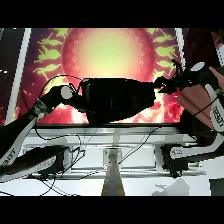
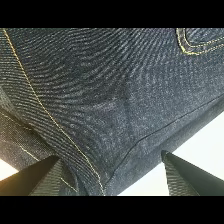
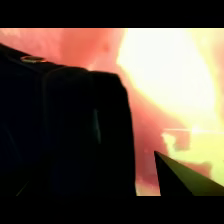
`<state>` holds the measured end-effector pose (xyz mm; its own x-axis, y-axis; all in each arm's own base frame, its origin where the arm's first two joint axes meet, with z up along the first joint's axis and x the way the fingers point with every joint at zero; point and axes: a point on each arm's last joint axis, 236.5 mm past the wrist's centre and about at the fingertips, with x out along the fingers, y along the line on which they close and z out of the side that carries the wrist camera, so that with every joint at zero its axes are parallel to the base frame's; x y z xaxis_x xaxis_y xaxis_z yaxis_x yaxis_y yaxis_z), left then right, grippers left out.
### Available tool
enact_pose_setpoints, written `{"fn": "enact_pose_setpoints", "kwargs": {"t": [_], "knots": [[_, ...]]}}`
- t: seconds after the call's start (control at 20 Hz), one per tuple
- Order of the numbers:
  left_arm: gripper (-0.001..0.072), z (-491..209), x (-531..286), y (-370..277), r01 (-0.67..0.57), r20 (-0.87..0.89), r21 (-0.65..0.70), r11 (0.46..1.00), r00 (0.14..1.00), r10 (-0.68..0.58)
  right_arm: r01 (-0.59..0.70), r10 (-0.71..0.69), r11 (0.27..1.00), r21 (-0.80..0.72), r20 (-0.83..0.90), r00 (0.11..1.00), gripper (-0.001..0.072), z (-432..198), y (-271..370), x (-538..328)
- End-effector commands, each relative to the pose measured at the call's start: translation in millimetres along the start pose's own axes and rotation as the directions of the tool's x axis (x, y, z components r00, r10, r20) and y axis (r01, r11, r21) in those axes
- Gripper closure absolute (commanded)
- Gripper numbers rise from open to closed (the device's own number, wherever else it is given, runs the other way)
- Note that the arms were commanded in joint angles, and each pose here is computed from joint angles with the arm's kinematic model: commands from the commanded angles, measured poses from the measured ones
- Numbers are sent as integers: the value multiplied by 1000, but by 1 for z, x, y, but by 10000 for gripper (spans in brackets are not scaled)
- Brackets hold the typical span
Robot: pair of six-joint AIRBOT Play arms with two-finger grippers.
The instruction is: Fold the clothes and pants, and hang the long-sleeved shirts on hangers.
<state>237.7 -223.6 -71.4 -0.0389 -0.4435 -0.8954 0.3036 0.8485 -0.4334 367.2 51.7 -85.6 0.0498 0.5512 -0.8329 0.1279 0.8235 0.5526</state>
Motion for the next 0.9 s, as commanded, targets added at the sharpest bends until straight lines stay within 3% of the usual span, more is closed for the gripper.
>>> {"fn": "enact_pose_setpoints", "kwargs": {"t": [0.0,0.3,0.35,0.4,0.45,0.5,0.65,0.85], "knots": [[11,8,0,1,-4,31,-1,1000,1000,4,-22,22,1000,13,-41,999,24,0,-11,24],[12,14,-1,8,-35,59,16,999,998,34,-70,59,988,-141,-81,995,54,-5,31,62],[12,16,-1,14,-58,65,31,998,996,56,-68,52,983,-173,-96,994,128,-10,42,70],[12,17,-1,20,-85,69,47,995,994,81,-70,47,975,-211,-112,993,283,-15,51,77],[12,17,-2,27,-118,72,70,991,991,113,-73,41,964,-256,-126,991,522,-20,60,82],[12,18,-4,34,-151,73,93,984,987,145,-67,32,951,-302,-120,992,672,-21,68,84],[12,32,-33,45,-258,105,186,948,965,242,-19,10,916,-401,-26,1000,673,-4,94,61],[13,87,-128,41,-467,371,272,842,858,356,149,-42,915,-375,277,960,673,39,124,-45]]}}
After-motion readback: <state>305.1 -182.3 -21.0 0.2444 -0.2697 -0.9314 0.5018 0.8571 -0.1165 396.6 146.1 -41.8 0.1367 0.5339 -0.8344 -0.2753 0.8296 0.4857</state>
